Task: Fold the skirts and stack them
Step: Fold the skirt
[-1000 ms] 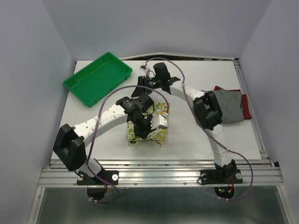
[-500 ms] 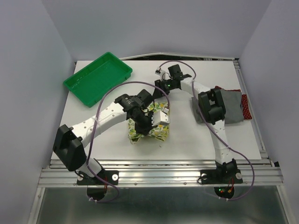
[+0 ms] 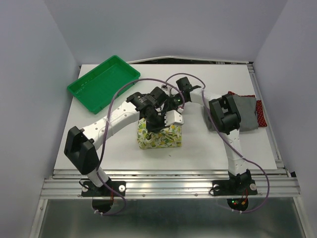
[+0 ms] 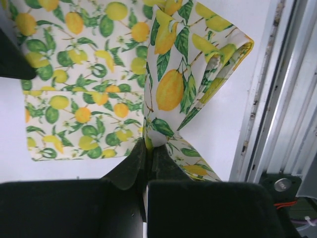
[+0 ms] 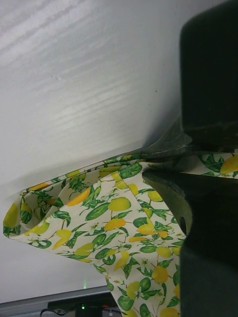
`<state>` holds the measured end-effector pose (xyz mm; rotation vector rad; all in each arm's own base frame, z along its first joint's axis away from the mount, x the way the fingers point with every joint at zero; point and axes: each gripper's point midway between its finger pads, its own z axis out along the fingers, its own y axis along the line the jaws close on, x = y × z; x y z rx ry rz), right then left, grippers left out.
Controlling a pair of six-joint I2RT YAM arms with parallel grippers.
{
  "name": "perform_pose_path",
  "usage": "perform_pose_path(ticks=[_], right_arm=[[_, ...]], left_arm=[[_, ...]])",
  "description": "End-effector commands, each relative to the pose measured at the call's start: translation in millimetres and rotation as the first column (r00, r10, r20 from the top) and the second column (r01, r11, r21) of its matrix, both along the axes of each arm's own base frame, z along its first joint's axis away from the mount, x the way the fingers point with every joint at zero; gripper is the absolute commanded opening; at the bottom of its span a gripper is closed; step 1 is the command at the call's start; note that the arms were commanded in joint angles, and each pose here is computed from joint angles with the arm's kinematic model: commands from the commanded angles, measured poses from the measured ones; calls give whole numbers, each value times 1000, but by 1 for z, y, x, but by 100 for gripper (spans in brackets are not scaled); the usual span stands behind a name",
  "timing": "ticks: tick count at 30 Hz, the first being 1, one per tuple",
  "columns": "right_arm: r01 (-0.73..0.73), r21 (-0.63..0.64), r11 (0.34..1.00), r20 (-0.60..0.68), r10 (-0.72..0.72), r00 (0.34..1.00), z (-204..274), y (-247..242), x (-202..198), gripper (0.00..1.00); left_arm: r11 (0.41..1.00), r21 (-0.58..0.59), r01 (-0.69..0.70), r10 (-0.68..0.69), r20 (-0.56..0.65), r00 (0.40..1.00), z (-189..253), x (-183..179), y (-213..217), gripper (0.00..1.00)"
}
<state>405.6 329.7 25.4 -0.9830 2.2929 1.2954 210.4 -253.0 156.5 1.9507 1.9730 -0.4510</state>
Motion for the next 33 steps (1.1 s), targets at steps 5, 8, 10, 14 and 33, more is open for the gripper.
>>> perform_pose_path(ticks=[5, 8, 10, 14, 33], right_arm=[[-106, -32, 994, -73, 104, 992, -13, 0, -52, 21], [-126, -15, 992, -87, 125, 988, -11, 3, -60, 20], [-133, -7, 991, -92, 131, 987, -10, 3, -63, 20], [-140, 6, 990, -100, 140, 985, -7, 3, -66, 20], [-138, -7, 990, -102, 137, 985, -17, 4, -62, 21]], left_arm=[[1000, 16, -5, 2, 156, 988, 14, 60, -4, 0], [1000, 20, 5, -9, 190, 982, 16, 75, -6, 0], [1000, 24, 7, -11, 199, 980, 14, 86, -7, 0], [998, 39, 42, -50, 218, 975, 4, 101, -10, 0], [1000, -8, 11, -9, 201, 980, -23, 122, -18, 35]])
